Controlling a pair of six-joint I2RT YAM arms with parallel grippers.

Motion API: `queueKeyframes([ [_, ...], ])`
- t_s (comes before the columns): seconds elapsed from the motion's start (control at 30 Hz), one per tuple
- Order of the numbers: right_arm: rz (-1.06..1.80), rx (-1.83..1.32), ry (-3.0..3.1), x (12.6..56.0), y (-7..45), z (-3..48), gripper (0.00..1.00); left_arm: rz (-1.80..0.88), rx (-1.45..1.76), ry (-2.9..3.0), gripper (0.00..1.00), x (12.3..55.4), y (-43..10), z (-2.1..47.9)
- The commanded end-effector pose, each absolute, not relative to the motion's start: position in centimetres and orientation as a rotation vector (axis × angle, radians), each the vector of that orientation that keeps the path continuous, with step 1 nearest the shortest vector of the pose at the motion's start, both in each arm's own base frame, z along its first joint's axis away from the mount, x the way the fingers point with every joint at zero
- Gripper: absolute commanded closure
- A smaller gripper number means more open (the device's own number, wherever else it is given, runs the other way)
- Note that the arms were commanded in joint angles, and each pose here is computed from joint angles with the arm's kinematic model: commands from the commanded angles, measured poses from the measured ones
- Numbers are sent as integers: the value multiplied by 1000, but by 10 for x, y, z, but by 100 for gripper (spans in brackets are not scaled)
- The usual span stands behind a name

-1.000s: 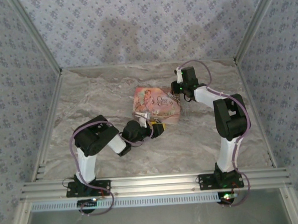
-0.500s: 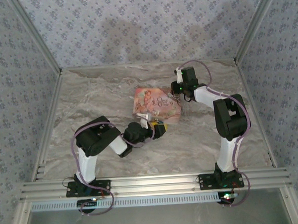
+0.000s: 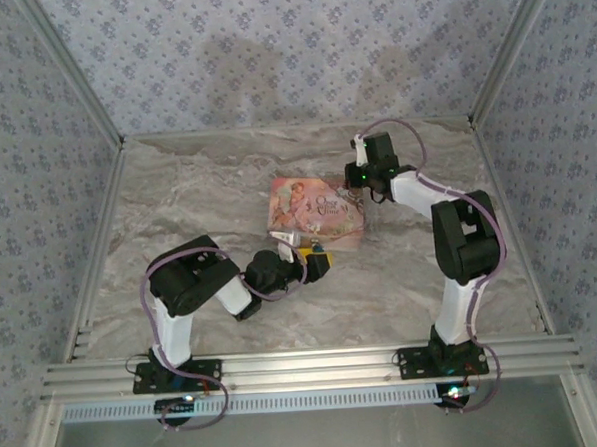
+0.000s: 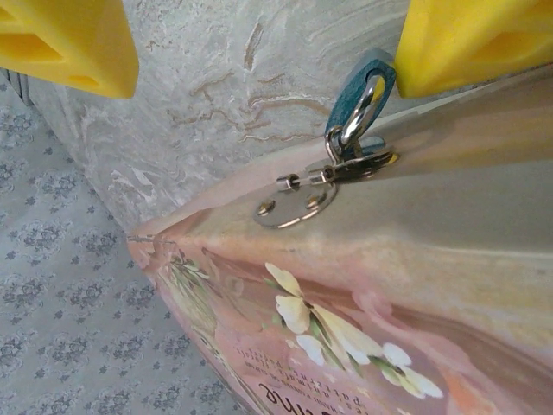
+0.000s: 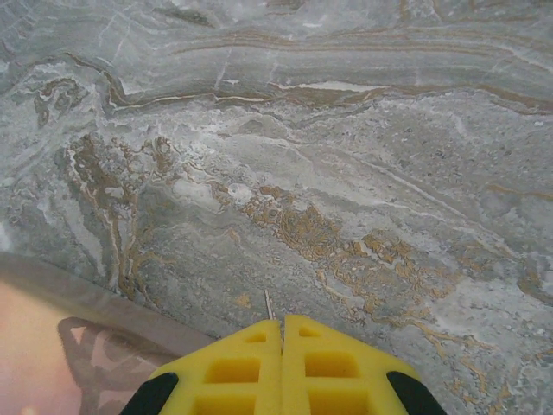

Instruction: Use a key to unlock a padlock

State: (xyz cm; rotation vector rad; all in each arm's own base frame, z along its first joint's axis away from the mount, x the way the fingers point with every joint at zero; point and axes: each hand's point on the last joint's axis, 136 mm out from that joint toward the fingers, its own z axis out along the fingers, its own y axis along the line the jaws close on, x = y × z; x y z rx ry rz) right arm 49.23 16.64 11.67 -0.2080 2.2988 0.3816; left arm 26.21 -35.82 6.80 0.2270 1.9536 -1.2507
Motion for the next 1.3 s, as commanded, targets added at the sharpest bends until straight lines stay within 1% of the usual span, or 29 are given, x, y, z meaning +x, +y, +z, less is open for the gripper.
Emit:
queueKeyframes([
  [0.0,317,-211,2255,489,158,145,100,-1281,239,1890,24,266,-364,83],
  [0.23,159,-58,2257,481,112,162,100,-1327,255,1897,25,264,-372,82],
  [0.33,105,31,2294,469,90,154,100,-1344,269,1903,25,261,-373,82],
  [0.4,90,68,2342,455,84,137,100,-1347,272,1909,24,259,-373,81],
  [0.63,150,19,2418,413,111,102,100,-1351,269,1923,22,259,-372,76],
  [0.73,164,-12,2432,403,123,93,100,-1355,263,1925,22,260,-373,76],
  [1.0,220,-19,2426,400,132,92,100,-1355,247,1934,24,261,-370,74],
  [1.27,220,-21,2428,398,132,91,100,-1347,210,1952,33,263,-358,72],
])
